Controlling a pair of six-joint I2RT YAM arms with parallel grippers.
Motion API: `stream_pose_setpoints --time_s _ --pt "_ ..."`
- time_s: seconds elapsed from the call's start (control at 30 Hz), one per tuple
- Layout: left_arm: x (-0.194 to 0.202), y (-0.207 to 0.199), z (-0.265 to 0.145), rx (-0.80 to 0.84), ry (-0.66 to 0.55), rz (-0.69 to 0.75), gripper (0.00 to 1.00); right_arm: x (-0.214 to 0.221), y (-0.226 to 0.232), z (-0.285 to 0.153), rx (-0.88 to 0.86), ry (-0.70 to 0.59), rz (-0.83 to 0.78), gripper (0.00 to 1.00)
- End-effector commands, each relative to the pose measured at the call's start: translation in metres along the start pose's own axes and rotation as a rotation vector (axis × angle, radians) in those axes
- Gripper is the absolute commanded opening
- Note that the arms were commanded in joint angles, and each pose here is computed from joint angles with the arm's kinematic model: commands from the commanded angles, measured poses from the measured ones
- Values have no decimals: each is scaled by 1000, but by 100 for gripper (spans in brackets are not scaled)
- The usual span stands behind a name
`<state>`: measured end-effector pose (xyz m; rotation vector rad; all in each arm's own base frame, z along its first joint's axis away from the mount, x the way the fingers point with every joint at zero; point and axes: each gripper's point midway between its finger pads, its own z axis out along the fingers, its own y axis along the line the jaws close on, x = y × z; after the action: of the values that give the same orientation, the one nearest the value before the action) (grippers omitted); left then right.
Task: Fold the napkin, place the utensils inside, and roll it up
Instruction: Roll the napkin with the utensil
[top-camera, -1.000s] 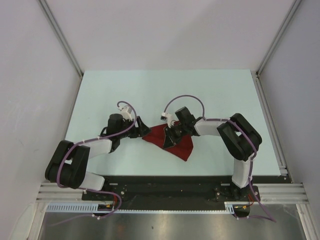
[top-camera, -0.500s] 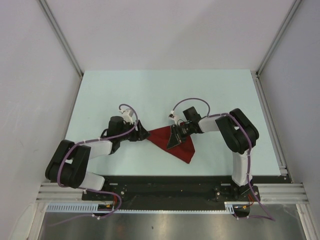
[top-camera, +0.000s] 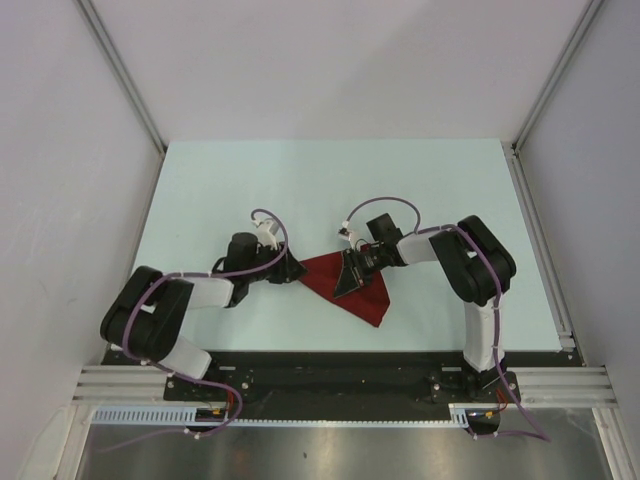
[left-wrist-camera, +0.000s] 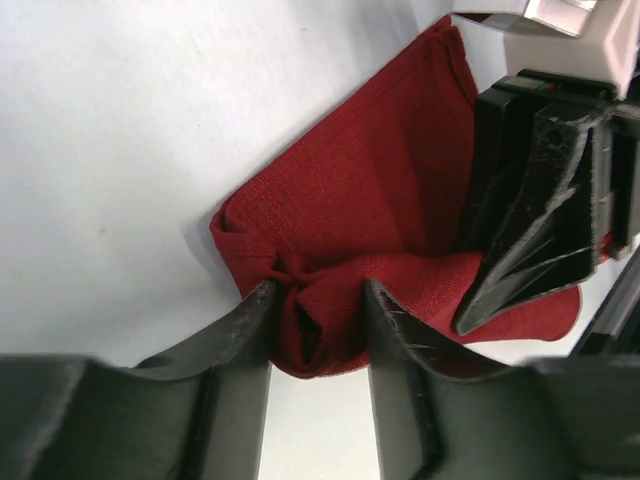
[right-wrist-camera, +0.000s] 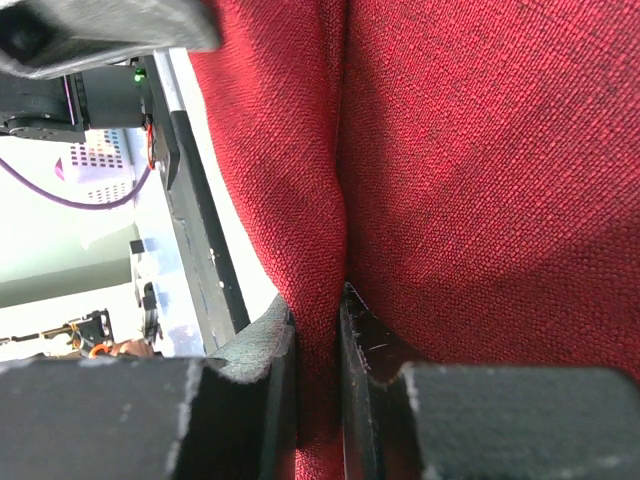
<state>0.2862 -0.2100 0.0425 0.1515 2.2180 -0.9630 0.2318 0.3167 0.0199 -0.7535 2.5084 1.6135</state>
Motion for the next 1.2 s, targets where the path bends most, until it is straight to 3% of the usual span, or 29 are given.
stream_pose_setpoints --time_s 0.0,0.1,0.17,0.23,0.43,0.67,0.73,0.93,1.17 --pt "-9 -7 11 28 -8 -5 34 10 -26 3 99 23 35 0" --pt "-2 0 16 0 25 -28 9 4 -24 -2 138 8 17 8" --pt "1 3 18 -6 39 -35 0 -4 -17 -10 166 -17 -15 30" --pt "1 4 20 -11 47 -40 0 -8 -11 -17 200 -22 -29 53" --pt "4 7 23 -22 74 -49 0 -48 4 -61 526 -168 -206 65" --pt "9 9 24 -31 101 -59 0 -55 26 -56 917 -226 -529 66" --pt "10 10 24 -32 105 -60 0 -49 27 -48 998 -193 -642 66" --pt "11 10 25 -32 109 -63 0 -36 26 -23 1085 -132 -793 67" --pt "9 8 25 -25 109 -60 0 -15 10 -3 1050 -37 -800 63"
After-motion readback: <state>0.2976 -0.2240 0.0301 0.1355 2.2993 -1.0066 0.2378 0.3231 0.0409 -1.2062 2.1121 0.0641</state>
